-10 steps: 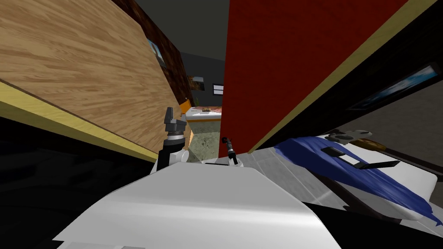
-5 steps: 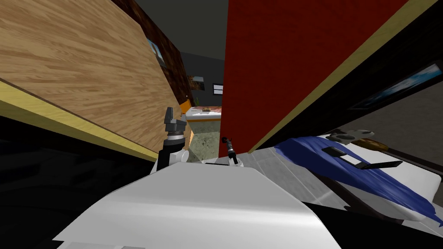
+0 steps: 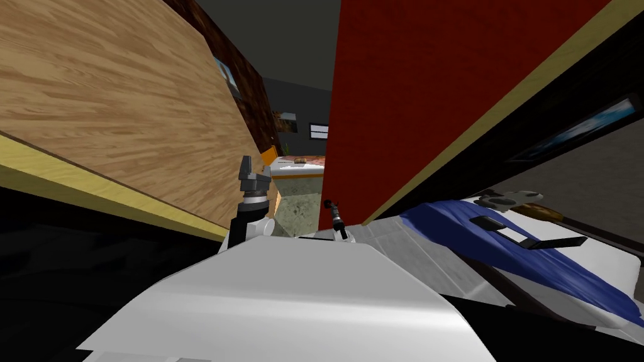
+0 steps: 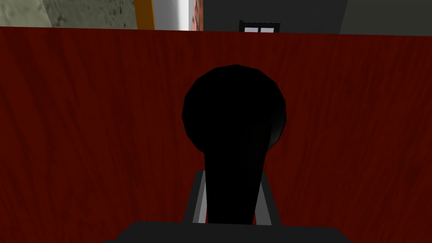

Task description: Push the door open

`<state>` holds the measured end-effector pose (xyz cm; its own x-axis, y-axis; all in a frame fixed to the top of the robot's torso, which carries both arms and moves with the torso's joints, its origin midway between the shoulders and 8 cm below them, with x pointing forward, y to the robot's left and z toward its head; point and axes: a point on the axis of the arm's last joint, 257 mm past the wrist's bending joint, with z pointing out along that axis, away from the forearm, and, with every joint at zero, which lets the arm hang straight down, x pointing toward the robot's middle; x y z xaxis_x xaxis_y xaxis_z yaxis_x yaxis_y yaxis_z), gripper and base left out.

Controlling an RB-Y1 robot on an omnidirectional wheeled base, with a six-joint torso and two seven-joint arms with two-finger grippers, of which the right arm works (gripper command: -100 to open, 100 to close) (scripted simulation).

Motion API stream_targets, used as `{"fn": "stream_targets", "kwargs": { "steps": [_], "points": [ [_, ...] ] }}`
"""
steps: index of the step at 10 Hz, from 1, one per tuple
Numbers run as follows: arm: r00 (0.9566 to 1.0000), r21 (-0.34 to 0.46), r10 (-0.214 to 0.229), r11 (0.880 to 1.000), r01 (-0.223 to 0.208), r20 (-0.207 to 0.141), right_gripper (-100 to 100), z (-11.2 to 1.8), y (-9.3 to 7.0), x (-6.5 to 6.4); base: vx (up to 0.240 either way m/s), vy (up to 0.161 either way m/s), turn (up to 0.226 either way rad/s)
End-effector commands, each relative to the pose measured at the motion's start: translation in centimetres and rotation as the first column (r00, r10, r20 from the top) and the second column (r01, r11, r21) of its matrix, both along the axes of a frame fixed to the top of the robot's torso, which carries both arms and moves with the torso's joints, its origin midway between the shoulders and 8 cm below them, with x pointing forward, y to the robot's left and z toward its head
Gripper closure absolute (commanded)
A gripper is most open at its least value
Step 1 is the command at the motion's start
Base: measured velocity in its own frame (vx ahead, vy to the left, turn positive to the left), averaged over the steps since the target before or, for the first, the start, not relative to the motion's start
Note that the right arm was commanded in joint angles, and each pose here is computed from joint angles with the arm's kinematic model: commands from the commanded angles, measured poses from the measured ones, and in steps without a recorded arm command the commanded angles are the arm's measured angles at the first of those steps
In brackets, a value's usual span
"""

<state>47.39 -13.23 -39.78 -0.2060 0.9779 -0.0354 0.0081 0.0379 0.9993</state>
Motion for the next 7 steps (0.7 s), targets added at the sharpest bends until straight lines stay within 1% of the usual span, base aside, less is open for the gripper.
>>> {"fn": "stream_targets", "kwargs": {
  "steps": [1,2,4,5,7],
  "points": [
    [0.9994,-0.013,-0.029,0.999,0.03,0.02,100,0.6,-2.2,0.7,0.127,0.085,-0.032],
    [0.9991,-0.016,-0.036,0.999,0.037,0.02,100,0.6,-2.6,0.8,0.143,0.094,-0.045],
    [0.9975,-0.026,-0.067,0.997,0.068,0.022,100,0.6,-4.5,1.0,0.168,0.088,-0.055],
    [0.9969,-0.028,-0.075,0.997,0.076,0.023,100,0.6,-4.9,1.0,0.166,0.096,-0.047],
    [0.9969,-0.028,-0.075,0.997,0.076,0.023,100,0.6,-4.9,1.0,0.07,0.023,0.01]
  ]
}}
